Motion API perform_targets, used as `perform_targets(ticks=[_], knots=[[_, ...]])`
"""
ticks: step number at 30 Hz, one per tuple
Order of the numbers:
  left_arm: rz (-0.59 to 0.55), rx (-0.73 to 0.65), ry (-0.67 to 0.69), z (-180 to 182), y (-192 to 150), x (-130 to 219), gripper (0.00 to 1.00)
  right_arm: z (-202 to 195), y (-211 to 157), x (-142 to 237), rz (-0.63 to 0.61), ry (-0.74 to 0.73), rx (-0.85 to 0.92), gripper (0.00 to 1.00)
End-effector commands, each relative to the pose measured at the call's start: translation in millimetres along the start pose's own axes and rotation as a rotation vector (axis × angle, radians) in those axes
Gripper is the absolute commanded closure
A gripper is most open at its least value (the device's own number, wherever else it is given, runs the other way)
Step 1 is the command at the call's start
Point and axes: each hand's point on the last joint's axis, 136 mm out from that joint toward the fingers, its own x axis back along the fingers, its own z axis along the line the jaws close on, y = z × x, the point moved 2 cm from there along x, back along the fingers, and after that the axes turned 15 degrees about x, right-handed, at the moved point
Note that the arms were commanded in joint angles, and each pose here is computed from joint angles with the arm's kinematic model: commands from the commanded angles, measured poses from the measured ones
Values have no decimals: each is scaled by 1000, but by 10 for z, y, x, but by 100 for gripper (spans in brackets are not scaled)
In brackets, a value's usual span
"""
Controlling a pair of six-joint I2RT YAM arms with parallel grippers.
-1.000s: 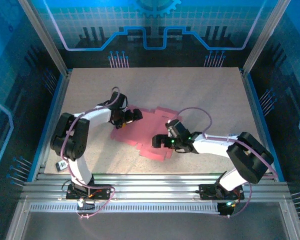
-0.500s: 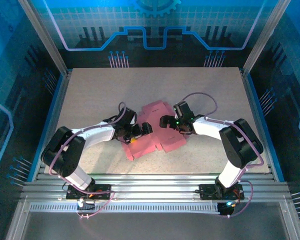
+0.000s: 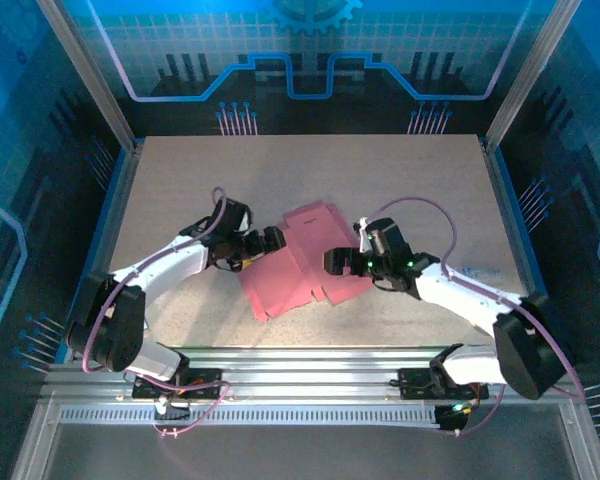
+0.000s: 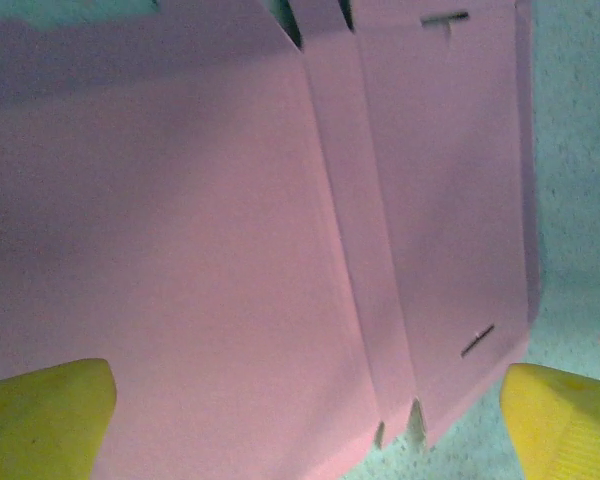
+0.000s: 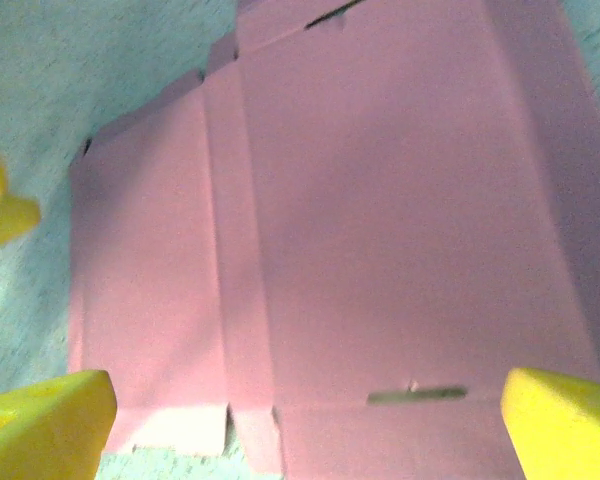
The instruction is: Fold the paper box
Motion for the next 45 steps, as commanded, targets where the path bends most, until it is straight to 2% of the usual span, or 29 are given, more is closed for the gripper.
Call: perform_targets(ticks=[1, 7, 11, 15, 21, 32, 45], knots=[[1, -51, 46, 46, 161, -23, 1, 178, -204, 78, 39, 60, -23, 0], [-29, -99, 98, 62, 368, -183, 1, 350, -422, -16, 93, 113, -44, 0], [2, -97, 117, 118, 358, -311, 1, 441, -584, -168, 152, 120, -52, 0], [24, -72, 114, 215, 271, -362, 1, 359, -724, -291, 200, 64, -102, 0], [58, -24, 102, 375, 11, -379, 1, 154, -743, -347, 197, -19, -155, 0], [91, -3, 123, 510, -679, -470, 1, -347, -455, -379, 151, -110, -236, 0], [110, -29, 74, 184, -1202, -356, 1, -684, 206, -684, 95, -106, -203, 0]])
